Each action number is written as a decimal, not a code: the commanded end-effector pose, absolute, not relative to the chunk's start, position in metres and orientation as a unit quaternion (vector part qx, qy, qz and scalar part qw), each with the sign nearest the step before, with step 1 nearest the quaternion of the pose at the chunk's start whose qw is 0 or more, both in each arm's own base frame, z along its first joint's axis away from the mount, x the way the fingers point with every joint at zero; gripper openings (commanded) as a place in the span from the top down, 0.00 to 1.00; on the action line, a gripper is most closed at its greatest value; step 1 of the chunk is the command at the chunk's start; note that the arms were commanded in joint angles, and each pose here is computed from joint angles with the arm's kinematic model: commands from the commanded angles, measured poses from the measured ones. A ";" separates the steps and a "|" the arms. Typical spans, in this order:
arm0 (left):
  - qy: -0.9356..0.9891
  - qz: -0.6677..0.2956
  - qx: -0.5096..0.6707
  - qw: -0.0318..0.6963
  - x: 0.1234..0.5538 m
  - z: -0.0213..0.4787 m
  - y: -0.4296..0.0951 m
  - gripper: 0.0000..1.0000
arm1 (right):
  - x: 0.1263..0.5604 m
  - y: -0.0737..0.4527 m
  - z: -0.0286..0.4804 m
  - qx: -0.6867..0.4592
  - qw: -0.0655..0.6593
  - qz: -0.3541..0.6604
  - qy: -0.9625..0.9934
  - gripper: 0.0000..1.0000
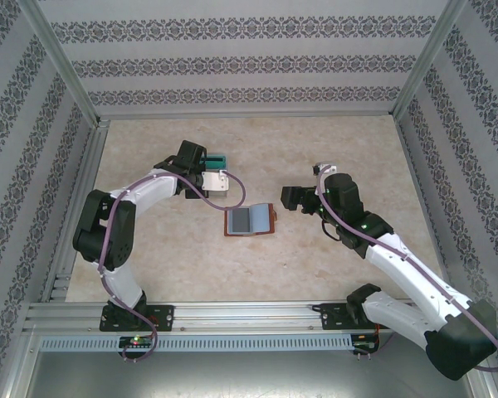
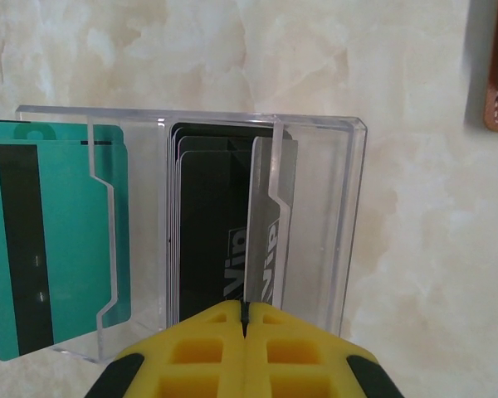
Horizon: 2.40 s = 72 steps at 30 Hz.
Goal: Take the credit cards out of the card holder
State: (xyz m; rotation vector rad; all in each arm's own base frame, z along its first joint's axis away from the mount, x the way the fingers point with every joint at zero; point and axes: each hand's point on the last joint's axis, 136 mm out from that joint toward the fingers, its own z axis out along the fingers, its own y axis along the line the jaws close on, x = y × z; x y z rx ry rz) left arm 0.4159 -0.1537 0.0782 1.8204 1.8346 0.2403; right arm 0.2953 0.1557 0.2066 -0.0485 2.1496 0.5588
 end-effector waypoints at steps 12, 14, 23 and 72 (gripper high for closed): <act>0.698 0.097 0.655 0.273 0.430 0.072 -0.149 1.00 | 0.306 0.154 0.217 -0.016 0.457 0.218 0.862 0.02; 0.700 0.095 0.653 0.273 0.430 0.071 -0.149 0.92 | 0.306 0.154 0.216 -0.016 0.456 0.218 0.863 0.02; 0.703 0.097 0.648 0.278 0.434 0.074 -0.150 0.77 | 0.306 0.155 0.215 -0.017 0.453 0.219 0.864 0.02; 0.900 -0.168 0.019 0.402 0.388 0.239 -0.134 0.01 | 0.302 0.238 0.154 -0.083 0.265 0.225 0.934 0.02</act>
